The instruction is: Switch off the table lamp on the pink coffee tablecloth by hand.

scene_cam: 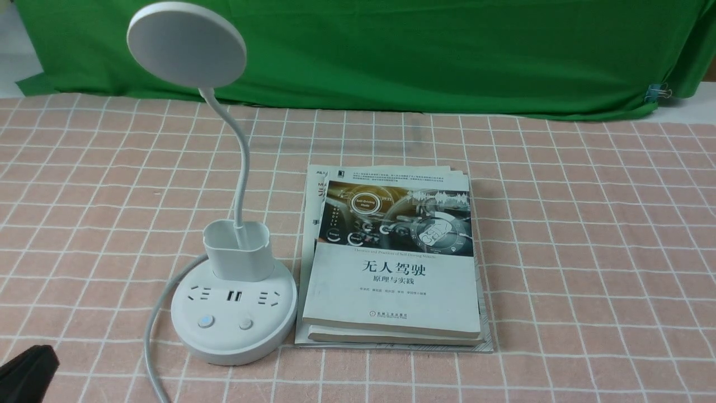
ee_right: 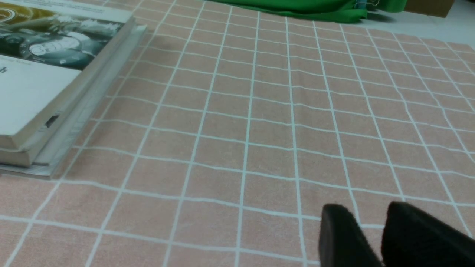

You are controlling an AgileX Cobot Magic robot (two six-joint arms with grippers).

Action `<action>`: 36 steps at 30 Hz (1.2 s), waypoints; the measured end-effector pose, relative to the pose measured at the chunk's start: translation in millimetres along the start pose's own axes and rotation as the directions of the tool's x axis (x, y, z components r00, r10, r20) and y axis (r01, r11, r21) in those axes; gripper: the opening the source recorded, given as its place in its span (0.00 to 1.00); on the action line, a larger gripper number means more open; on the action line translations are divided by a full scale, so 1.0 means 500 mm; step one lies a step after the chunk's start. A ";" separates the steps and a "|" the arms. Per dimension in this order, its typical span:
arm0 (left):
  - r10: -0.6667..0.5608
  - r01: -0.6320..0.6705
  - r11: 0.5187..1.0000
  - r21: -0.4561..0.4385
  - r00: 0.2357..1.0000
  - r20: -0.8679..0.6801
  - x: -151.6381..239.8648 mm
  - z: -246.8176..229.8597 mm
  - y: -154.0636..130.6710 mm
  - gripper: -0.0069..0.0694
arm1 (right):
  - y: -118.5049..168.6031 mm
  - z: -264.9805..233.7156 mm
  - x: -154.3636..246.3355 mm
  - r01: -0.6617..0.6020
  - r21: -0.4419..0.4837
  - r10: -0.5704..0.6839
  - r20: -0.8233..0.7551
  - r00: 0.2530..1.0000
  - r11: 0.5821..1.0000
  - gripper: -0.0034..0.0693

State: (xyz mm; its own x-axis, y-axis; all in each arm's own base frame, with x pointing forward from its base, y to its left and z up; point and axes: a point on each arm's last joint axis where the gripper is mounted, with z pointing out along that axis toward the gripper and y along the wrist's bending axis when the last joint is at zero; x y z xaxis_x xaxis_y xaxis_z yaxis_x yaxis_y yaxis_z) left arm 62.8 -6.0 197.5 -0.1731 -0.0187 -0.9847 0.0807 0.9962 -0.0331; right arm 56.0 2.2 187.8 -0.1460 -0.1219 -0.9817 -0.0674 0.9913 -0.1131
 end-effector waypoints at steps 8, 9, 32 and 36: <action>-0.052 0.052 0.999 -0.006 0.998 -0.031 0.027 -0.012 -0.001 0.09 | 0.000 0.000 0.000 0.000 0.000 0.000 0.000 1.000 1.000 0.38; -0.052 0.052 0.999 -0.006 0.998 -0.030 0.027 -0.012 -0.001 0.09 | 0.000 0.000 0.000 0.000 0.000 0.000 0.000 1.000 1.000 0.38; -0.057 0.057 0.998 -0.006 0.998 -0.036 0.028 -0.012 -0.001 0.09 | 0.000 0.000 0.000 0.000 0.000 0.000 0.000 1.000 1.000 0.38; -0.057 0.057 0.998 -0.006 0.998 -0.036 0.028 -0.012 -0.001 0.09 | 0.000 0.000 0.000 0.000 0.000 0.000 0.000 1.000 1.000 0.38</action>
State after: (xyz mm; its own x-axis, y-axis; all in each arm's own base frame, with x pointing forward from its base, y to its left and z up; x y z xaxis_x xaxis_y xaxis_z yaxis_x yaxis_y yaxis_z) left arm 54.5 -6.3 184.8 -0.2131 -0.0724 -0.9743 0.0652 0.9940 -0.0881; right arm 56.0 2.2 187.8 -0.1463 -0.1219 -0.9817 -0.0674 0.9913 -0.1131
